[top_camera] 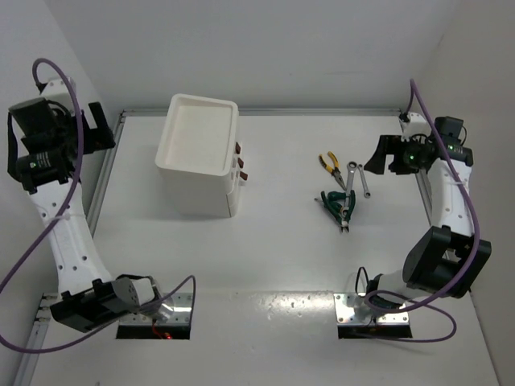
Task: Sort the tools into containers
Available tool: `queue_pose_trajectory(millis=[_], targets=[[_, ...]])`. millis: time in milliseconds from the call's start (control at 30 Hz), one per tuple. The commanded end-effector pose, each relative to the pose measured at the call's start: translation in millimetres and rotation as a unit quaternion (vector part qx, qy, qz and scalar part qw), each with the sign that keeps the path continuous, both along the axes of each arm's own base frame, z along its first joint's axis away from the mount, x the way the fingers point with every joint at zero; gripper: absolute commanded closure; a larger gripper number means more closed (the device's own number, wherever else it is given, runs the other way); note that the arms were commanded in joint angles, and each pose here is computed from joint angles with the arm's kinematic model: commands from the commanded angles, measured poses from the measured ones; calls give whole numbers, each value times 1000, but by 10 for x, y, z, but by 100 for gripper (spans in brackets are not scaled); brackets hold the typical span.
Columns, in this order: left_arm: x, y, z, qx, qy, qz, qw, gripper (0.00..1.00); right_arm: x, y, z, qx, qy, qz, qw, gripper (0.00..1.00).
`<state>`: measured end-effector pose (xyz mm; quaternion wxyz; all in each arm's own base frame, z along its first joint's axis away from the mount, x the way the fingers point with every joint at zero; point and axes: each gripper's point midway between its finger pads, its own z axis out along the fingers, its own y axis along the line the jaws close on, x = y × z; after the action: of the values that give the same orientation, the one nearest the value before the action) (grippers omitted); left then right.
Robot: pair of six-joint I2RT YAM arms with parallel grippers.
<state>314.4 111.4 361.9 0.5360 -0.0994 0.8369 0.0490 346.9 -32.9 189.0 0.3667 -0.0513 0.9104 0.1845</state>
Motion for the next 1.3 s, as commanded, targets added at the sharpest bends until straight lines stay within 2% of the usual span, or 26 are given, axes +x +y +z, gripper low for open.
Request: queue_pose_trajectory(millis=[0, 100, 300, 433, 600, 700, 933, 1133, 1267], targets=[[116, -231, 220, -13, -12, -59, 998, 6, 65, 60, 143, -7, -32, 22, 999, 7], [139, -390, 417, -6, -25, -90, 996, 8, 113, 76, 145, 5, -30, 25, 999, 7], [244, -958, 108, -37, 18, -197, 980, 13, 112, 350, 175, 25, -30, 59, 998, 11], [361, -1126, -39, -35, 42, -215, 975, 13, 154, 567, 160, 29, -28, 87, 995, 11], [519, -1320, -223, -23, 69, -235, 969, 13, 226, 617, 202, 20, -33, 94, 995, 11], [597, -1318, -451, -27, 100, -231, 967, 13, 286, 687, 206, 22, -33, 102, 994, 11], [837, -1438, -661, -18, 117, -234, 965, 16, 394, 773, 294, 17, -48, 112, 992, 11], [992, -1430, -843, -7, 131, -224, 966, 30, 547, 994, 321, 28, -54, 128, 990, 13], [1014, -1415, -953, -8, 145, -220, 965, 45, 689, 1313, 295, 58, -50, 139, 987, 20]])
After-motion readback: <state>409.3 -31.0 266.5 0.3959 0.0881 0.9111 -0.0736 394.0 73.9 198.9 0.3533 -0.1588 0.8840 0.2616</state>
